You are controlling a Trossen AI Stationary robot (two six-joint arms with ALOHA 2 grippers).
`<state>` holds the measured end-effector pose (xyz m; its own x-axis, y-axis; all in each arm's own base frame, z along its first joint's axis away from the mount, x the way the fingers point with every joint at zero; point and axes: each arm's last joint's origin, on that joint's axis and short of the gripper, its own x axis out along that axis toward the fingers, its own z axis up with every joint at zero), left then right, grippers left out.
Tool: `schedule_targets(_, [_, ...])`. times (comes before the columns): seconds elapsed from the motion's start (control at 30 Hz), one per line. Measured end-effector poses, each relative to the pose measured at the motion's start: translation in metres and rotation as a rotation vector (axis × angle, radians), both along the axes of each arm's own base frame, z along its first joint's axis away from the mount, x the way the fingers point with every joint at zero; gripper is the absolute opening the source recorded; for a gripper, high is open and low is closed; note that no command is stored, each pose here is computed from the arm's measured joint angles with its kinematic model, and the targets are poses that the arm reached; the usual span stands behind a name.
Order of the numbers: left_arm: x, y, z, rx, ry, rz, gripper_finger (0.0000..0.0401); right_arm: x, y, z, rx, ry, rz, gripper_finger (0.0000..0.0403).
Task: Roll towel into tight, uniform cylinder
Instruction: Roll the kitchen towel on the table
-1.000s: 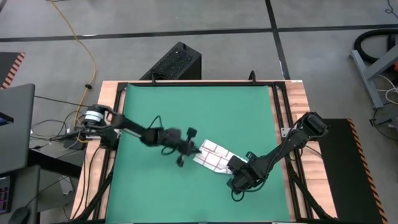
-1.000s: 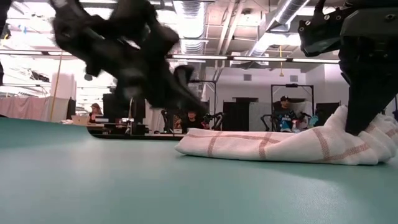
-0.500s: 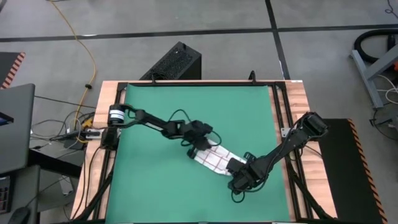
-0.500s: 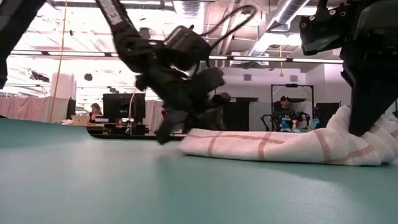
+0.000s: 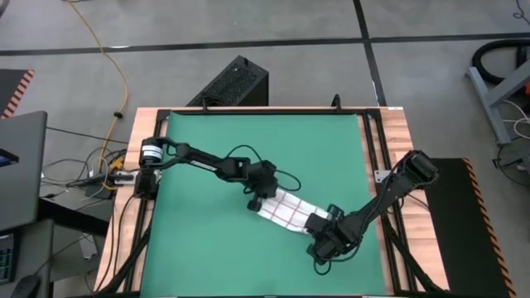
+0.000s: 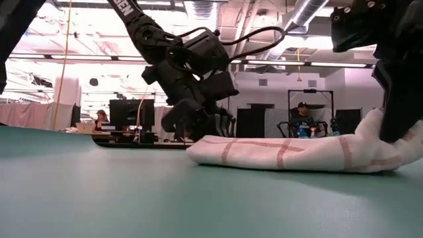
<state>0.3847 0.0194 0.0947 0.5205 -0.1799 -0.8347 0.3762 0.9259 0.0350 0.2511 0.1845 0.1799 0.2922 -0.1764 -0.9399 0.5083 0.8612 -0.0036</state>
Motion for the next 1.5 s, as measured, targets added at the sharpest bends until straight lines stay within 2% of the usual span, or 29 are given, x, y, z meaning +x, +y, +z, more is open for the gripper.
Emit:
schedule_targets(0.13, [-0.002, -0.013, -0.002, -0.053, 0.029, 0.071, 0.0000, -0.002, -0.002, -0.011, 0.010, -0.020, -0.026, 0.0048])
schedule_targets(0.33, [-0.004, -0.032, -0.003, -0.081, 0.051, 0.131, 0.0000, 0.005, -0.011, -0.031, 0.171, -0.051, -0.004, 0.0048])
schedule_targets(0.57, [-0.005, -0.048, -0.004, -0.077, 0.060, 0.175, 0.0000, 0.008, -0.015, -0.012, 0.282, -0.091, 0.053, 0.0048])
schedule_targets(0.7, [-0.006, -0.055, -0.002, -0.081, 0.061, 0.210, 0.0000, 0.003, -0.019, -0.004, 0.275, -0.079, 0.074, 0.0048])
schedule_targets(0.87, [-0.013, -0.076, 0.007, -0.021, 0.060, 0.191, 0.0000, 0.007, -0.023, -0.007, 0.284, -0.045, 0.130, 0.0048])
schedule_targets(0.93, [-0.022, -0.083, 0.012, -0.022, 0.055, 0.175, 0.0000, 0.008, -0.024, -0.007, 0.279, -0.050, 0.155, 0.0048])
schedule_targets(1.03, [-0.043, -0.090, 0.016, -0.054, -0.029, 0.198, 0.0000, 0.008, -0.025, -0.007, 0.264, -0.048, 0.184, 0.0048])
schedule_targets(1.27, [-0.109, -0.093, 0.007, -0.090, -0.174, 0.382, 0.0000, 0.017, -0.029, -0.004, 0.226, -0.123, 0.237, 0.0048])
schedule_targets(1.37, [-0.127, -0.094, 0.010, -0.055, -0.214, 0.450, 0.0000, 0.024, -0.035, -0.002, 0.222, -0.161, 0.264, 0.0048])
schedule_targets(1.5, [-0.139, -0.096, 0.028, 0.006, -0.291, 0.462, 0.0000, 0.027, -0.039, -0.002, 0.242, -0.154, 0.283, 0.0048])
